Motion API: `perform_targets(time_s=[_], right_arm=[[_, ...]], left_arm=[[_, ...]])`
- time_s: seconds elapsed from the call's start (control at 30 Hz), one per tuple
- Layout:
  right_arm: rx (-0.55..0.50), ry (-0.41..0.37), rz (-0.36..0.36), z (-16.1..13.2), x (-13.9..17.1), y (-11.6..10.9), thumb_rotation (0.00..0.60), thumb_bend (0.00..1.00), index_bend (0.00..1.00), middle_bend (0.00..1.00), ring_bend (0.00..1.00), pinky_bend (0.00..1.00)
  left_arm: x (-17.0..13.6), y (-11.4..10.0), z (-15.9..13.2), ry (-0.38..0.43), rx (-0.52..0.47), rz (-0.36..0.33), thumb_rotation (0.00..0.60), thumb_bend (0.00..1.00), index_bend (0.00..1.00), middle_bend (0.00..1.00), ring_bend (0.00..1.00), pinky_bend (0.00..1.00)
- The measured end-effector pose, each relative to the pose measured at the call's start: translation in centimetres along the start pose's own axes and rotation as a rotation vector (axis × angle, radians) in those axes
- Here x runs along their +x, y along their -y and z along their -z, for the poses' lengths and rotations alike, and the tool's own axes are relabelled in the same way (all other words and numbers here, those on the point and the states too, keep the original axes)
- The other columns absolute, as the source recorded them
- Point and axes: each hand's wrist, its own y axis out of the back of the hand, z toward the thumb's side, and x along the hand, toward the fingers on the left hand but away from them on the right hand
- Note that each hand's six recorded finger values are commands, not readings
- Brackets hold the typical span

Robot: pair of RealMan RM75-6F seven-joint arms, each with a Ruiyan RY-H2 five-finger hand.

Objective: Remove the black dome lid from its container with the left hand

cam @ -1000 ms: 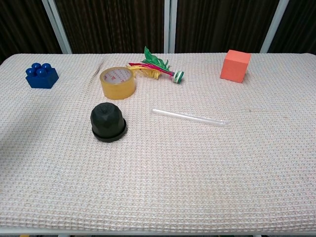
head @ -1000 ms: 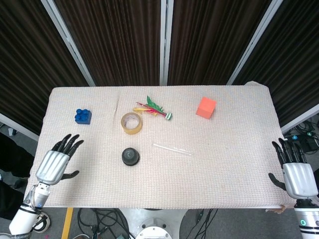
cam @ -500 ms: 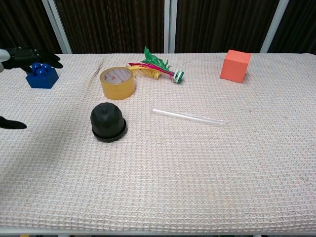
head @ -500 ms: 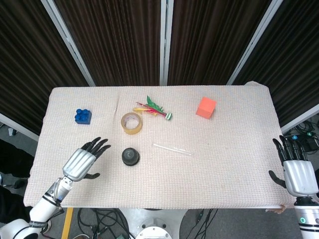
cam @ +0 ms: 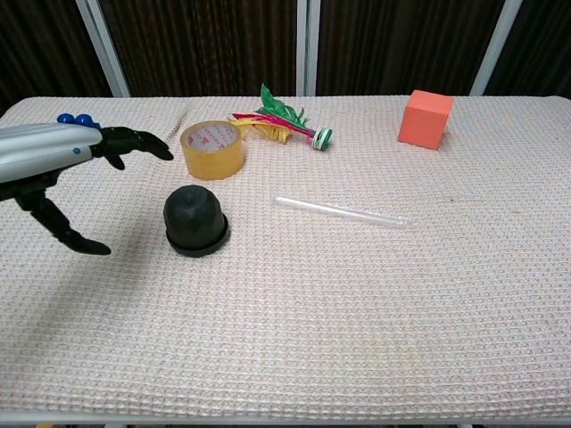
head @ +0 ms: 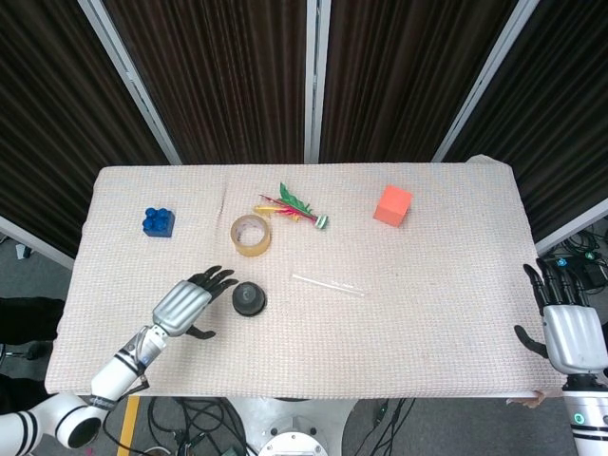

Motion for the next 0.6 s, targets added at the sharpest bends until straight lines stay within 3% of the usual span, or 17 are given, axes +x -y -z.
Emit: perform_targets(time_s=[0.6], right_arm=[[0.001, -0.018, 0.025, -0.2, -0.4, -0.5, 0.600, 0.10, 0.00, 0.00, 0.00, 0.00]], left_arm=[[3.7, 2.7, -0.2, 0.015, -0.045, 0.050, 0.600, 0.00, 0.12, 0.08, 0.00, 0.21]])
